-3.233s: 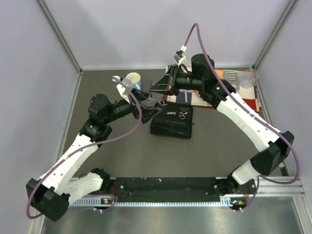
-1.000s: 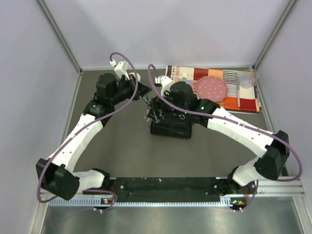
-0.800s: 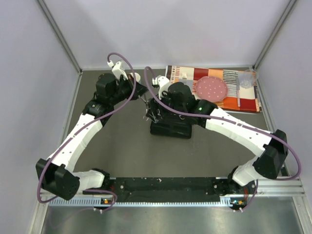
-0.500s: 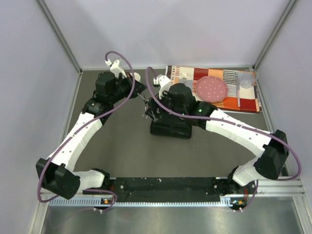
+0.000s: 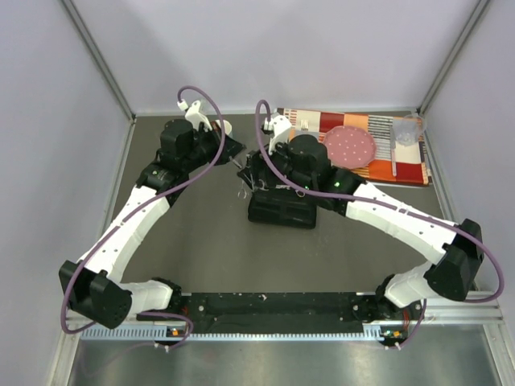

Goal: Sort the hair-cutting tools
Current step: Pick up the scissors from the hairdressing tool bag.

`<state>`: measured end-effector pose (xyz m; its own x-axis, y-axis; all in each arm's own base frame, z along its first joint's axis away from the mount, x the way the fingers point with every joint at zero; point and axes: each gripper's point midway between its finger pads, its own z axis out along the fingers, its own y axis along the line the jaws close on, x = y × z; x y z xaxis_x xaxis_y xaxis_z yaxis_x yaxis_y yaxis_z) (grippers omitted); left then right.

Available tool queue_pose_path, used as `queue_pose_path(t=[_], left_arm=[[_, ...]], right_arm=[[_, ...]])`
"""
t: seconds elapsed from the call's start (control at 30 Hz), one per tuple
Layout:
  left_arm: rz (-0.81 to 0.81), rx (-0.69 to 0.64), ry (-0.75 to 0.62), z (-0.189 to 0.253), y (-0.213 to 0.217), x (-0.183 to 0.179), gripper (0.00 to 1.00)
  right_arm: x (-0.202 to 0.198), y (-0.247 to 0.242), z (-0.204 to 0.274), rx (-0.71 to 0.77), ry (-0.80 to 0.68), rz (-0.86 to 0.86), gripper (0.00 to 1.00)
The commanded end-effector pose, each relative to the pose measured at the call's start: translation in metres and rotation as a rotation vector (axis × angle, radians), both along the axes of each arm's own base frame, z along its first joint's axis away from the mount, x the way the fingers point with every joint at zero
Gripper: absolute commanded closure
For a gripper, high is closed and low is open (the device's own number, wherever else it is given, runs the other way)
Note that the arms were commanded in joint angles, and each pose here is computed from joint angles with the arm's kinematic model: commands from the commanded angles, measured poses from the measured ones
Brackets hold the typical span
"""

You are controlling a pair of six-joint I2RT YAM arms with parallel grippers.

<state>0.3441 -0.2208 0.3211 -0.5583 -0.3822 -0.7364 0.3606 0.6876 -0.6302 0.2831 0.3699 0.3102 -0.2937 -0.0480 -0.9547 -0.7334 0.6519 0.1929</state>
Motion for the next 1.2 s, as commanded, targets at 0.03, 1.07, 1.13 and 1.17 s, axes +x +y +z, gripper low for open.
queue_pose_path(t=[0.03,1.07,1.13,1.17], left_arm=[[-0.018,-0.074,-0.068,0.040,-0.005,-0.004,1.00],[0.174,-0.007,-0.224,0.084,0.047,-0.013,0.13],[0.170,0.004,-0.250,0.086,0.049,-0.017,0.10],[0.139,0.020,-0.251,0.077,0.046,-0.019,0.09]], right_arm=[[0.007,0.014,0.018,0.029,-0.008,0.008,0.17],[0.011,0.005,0.011,0.043,0.053,-0.022,1.00],[0.021,-0.009,0.020,0.082,0.074,-0.107,1.00],[0.029,-0.020,0.027,0.107,0.086,-0.152,1.00]])
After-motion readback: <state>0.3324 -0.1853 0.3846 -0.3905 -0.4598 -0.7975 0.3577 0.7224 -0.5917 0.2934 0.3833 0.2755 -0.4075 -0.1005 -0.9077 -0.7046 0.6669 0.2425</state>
